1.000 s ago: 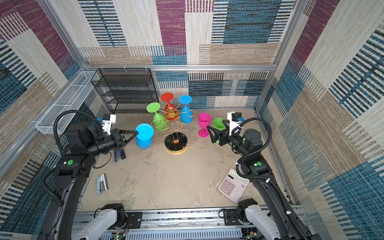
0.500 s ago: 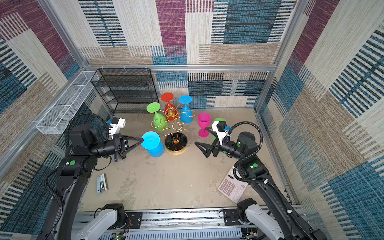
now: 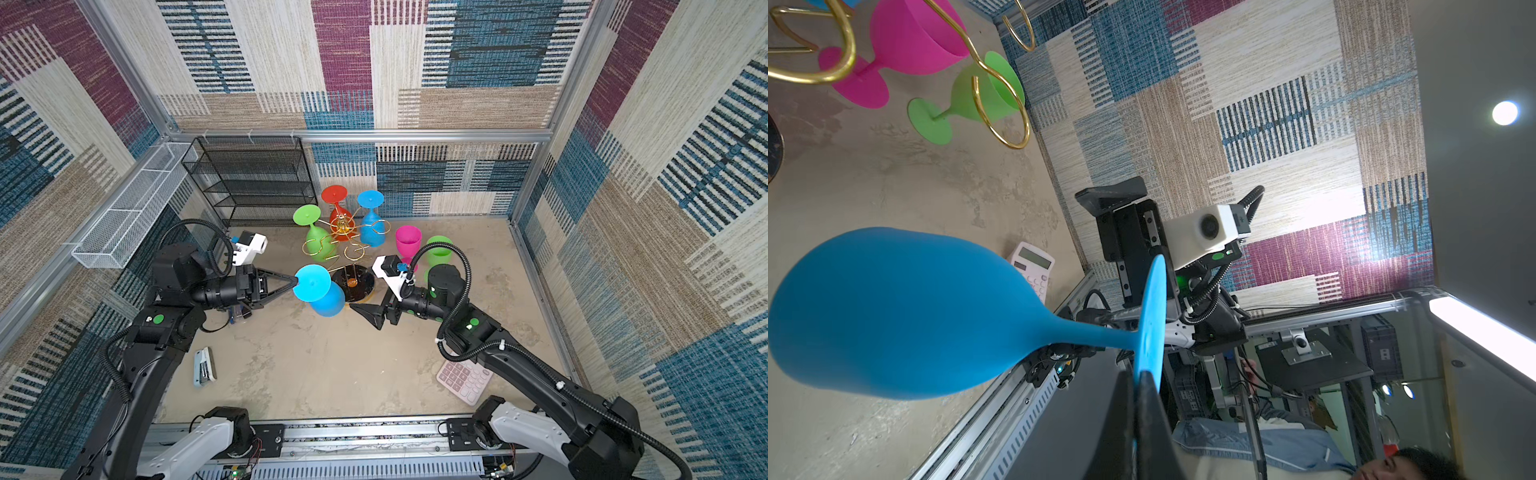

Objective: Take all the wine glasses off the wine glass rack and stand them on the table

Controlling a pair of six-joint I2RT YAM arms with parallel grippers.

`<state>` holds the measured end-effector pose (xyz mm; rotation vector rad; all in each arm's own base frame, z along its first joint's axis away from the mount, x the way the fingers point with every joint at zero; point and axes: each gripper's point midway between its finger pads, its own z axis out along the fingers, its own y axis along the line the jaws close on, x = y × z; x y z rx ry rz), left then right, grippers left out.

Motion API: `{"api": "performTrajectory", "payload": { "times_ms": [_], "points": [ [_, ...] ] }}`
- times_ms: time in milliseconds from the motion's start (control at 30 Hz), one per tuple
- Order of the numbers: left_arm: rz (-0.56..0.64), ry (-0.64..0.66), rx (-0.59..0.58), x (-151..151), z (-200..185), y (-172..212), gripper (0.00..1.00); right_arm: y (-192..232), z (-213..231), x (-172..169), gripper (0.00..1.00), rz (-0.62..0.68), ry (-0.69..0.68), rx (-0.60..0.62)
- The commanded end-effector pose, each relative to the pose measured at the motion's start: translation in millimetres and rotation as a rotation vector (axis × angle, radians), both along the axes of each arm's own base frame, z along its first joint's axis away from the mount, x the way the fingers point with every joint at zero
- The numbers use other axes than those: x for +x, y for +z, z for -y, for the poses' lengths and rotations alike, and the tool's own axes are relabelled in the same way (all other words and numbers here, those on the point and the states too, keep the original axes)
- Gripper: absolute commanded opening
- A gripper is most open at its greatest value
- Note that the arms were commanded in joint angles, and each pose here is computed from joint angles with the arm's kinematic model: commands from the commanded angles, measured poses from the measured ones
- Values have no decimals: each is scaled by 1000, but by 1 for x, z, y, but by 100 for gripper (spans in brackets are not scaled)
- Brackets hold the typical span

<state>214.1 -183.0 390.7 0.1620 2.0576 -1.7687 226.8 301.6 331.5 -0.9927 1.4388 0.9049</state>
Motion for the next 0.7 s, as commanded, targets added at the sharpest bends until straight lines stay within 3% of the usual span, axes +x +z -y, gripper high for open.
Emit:
{"api": "performTrajectory", "payload": {
  "times_ms": [0, 667],
  "points": [
    [42, -37, -34, -2, 3, 13, 0, 10, -12, 4, 99, 53, -1, 28],
    [35, -82, -96, -2, 8, 20, 0, -4, -58, 18, 99, 71, -1, 42]
  ]
}}
